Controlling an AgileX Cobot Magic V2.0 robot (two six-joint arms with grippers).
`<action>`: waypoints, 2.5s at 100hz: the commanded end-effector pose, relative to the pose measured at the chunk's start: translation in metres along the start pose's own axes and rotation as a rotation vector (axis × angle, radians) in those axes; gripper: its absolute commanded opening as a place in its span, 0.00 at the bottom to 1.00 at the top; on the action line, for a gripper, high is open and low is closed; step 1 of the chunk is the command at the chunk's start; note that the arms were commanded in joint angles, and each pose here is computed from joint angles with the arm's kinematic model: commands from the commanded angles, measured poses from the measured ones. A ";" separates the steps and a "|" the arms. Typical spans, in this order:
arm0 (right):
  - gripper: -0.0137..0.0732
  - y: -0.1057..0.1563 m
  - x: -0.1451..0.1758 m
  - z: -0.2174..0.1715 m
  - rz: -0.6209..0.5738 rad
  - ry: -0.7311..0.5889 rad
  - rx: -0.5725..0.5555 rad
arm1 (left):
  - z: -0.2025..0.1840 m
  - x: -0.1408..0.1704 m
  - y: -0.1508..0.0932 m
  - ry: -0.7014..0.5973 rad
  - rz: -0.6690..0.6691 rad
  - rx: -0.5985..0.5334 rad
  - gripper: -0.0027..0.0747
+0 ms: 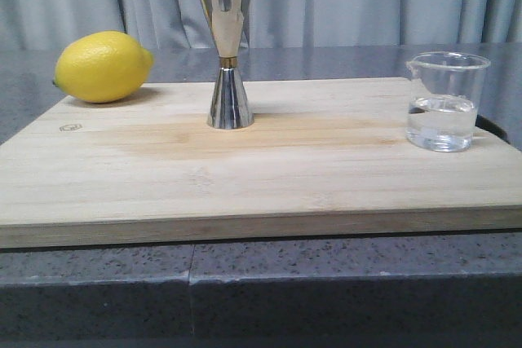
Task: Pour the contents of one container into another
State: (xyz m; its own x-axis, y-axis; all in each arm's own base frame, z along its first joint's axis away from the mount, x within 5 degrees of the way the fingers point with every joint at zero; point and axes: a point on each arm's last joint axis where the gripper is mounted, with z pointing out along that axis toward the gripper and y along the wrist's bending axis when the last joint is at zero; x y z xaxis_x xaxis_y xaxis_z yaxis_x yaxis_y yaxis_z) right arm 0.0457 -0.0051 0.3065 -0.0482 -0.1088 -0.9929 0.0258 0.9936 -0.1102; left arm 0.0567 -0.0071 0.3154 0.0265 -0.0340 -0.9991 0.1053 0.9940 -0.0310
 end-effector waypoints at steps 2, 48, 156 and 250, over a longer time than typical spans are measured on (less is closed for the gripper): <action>0.71 -0.001 -0.016 0.000 -0.016 -0.083 0.006 | 0.000 -0.018 0.000 -0.099 -0.008 -0.007 0.64; 0.82 -0.004 -0.019 0.000 -0.011 0.014 0.018 | 0.017 -0.025 -0.001 0.063 -0.011 0.006 0.82; 0.82 -0.004 -0.031 0.034 0.004 0.291 0.010 | 0.151 0.007 -0.083 0.295 0.070 1.009 0.81; 0.82 -0.004 -0.033 0.035 0.004 0.268 0.008 | 0.248 0.060 -0.149 0.200 -0.027 1.198 0.81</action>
State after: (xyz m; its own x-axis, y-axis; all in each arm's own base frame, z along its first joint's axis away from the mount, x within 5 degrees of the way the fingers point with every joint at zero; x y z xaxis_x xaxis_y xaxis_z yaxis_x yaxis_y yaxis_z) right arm 0.0778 -0.0063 0.3222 -0.3969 -0.0773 -0.9146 0.0301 0.9948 -0.0971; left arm 0.2873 -0.1748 0.2423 -0.1801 0.1811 -0.9668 0.9467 0.2987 -0.1204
